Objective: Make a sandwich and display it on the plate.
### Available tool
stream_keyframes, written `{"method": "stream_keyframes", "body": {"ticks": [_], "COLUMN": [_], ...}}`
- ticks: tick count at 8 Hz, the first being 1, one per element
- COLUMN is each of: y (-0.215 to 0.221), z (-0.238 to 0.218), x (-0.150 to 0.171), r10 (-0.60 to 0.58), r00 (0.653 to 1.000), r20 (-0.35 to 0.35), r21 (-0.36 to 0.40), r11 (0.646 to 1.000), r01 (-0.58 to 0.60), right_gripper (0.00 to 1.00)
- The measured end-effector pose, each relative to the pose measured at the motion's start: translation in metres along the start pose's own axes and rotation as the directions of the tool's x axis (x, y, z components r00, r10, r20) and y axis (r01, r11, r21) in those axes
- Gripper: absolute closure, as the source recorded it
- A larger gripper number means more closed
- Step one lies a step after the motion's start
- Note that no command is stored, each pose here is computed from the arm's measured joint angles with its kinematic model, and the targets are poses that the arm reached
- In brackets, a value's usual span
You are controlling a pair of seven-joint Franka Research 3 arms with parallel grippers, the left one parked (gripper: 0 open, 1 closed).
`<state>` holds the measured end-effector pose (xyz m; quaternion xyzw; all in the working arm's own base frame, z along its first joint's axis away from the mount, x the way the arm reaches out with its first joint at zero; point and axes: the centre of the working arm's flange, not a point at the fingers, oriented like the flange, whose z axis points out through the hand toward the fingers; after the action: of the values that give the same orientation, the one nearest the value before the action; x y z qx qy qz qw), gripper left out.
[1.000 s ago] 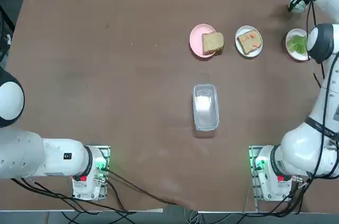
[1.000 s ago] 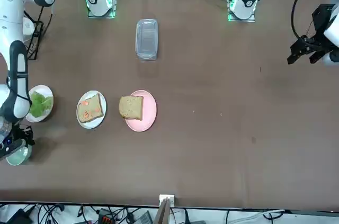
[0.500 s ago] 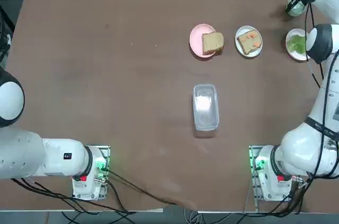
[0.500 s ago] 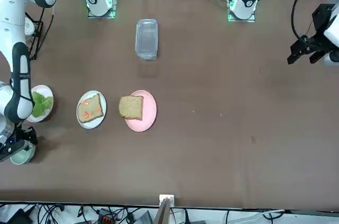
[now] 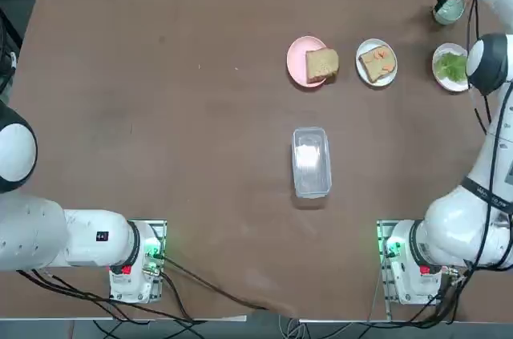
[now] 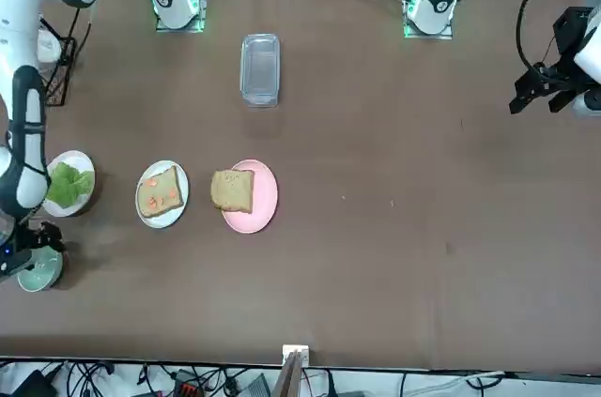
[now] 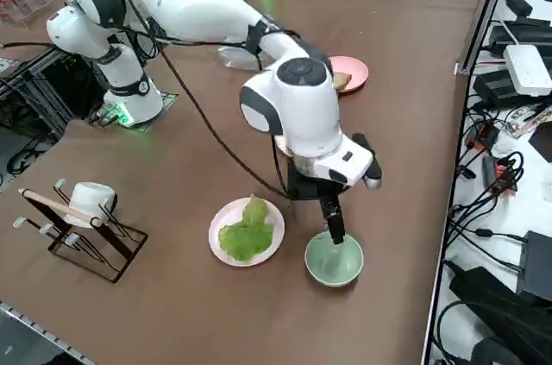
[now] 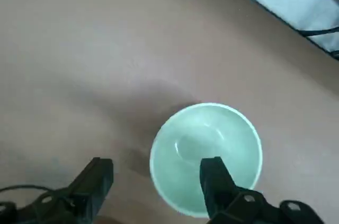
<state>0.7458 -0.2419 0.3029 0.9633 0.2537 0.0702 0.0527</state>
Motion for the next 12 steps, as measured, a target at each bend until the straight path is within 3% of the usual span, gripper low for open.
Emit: {"method": "stream_keyframes", "body": {"ticks": [2,4,7,10,12], "y": [-0.014,-0.054,-0.122,-0.207,-0.240], "z": [-0.066,-0.125,-0.180,-0.186,-0.162], "x": [0.023,0.056,0.081,0.100,0.095], "r10": [0.045,0.096,0.265,0.368,0.415], "r00": [0.999,0.995,0.959,0.916,0.899], "r20": [-0.001,-0.002,0.101,0.160,0.138], "r21": [0.032,0.062,0.130,0.169,0.263], "r11": [0.998,0.993,0.952,0.904,0.860], "r01": [-0.045,-0.096,-0.277,-0.392,-0.437], "right_gripper": [0.00,0.00,0.00,0.00,0.00]}}
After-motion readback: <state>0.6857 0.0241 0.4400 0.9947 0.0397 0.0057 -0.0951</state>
